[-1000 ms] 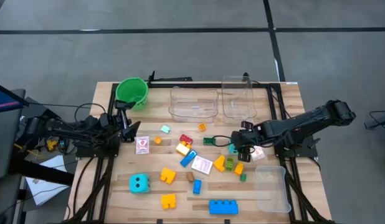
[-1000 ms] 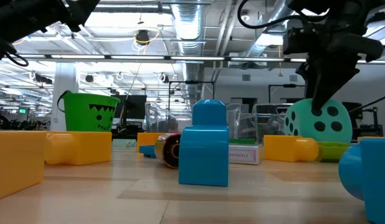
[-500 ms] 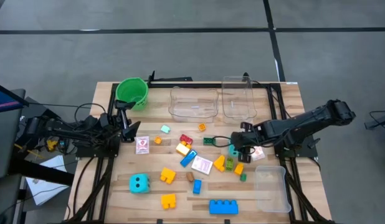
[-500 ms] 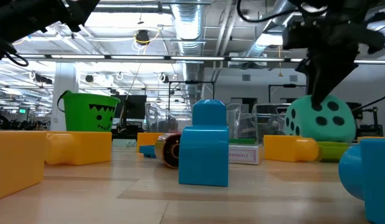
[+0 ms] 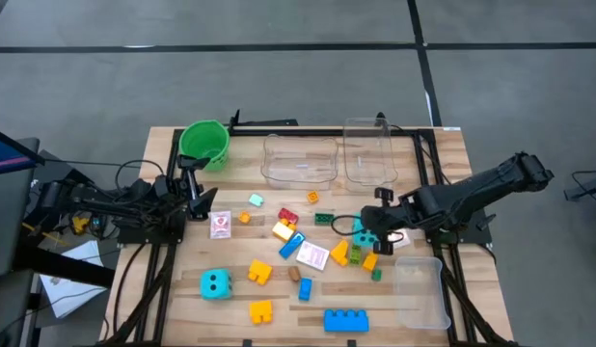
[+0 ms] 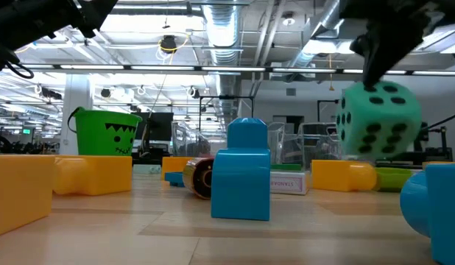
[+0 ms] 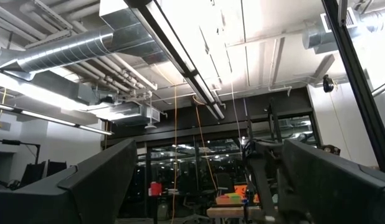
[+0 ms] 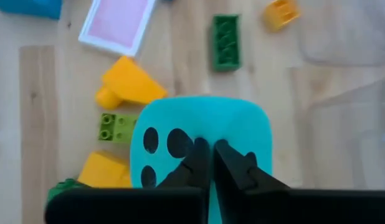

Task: Pick & Place Toys
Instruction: Put the blue dice into the right transparent bin

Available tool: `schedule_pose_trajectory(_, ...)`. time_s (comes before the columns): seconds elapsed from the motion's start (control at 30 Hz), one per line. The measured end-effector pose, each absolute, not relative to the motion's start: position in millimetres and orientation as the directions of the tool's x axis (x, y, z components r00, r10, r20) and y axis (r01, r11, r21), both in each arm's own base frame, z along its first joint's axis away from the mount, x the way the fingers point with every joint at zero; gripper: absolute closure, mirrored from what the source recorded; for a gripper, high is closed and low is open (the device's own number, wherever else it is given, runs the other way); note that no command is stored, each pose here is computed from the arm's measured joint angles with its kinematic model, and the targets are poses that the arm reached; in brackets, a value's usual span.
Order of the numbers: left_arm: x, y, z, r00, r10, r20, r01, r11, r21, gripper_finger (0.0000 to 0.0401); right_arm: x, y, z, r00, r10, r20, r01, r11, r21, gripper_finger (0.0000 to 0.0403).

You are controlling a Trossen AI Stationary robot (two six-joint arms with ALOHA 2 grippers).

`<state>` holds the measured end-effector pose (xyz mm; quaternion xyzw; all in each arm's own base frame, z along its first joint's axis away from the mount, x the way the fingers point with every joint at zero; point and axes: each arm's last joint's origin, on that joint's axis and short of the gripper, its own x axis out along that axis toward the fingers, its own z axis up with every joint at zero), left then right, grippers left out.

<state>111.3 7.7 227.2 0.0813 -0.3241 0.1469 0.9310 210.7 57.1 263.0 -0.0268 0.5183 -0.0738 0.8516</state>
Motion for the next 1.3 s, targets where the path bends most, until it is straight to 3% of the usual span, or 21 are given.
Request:
schedule_pose_trajectory(0.27,111,8,228,0.744,0.221,0.630,-0.329,0.943,0.058,0.0004,192,28,327,0.517,-0.472,-0.714,0.230,0.880,-0.414,0.0402)
schedule_pose_trajectory(0.43,110,7,229,0.730,0.212,0.650,-0.323,0.945,0.055,0.0004,191,-8,337,0.458,-0.577,-0.677,0.270,0.815,-0.513,0.0401)
schedule_pose_trajectory(0.6,109,7,230,0.729,0.212,0.651,-0.323,0.945,0.055,0.0004,193,-38,324,0.356,-0.622,-0.697,0.258,0.783,-0.567,0.0401)
schedule_pose_trajectory(0.77,109,7,230,0.731,0.200,0.653,-0.314,0.947,0.062,0.0004,199,-66,313,0.397,-0.586,-0.706,0.268,0.810,-0.522,0.0401)
schedule_pose_trajectory(1.03,109,7,230,0.730,0.193,0.656,-0.303,0.951,0.057,0.0004,183,-114,281,0.351,-0.569,-0.744,0.338,0.818,-0.465,0.0401)
schedule_pose_trajectory(1.3,109,7,230,0.730,0.194,0.656,-0.304,0.951,0.057,0.0004,174,-124,277,0.330,-0.580,-0.745,0.375,0.805,-0.460,0.0402)
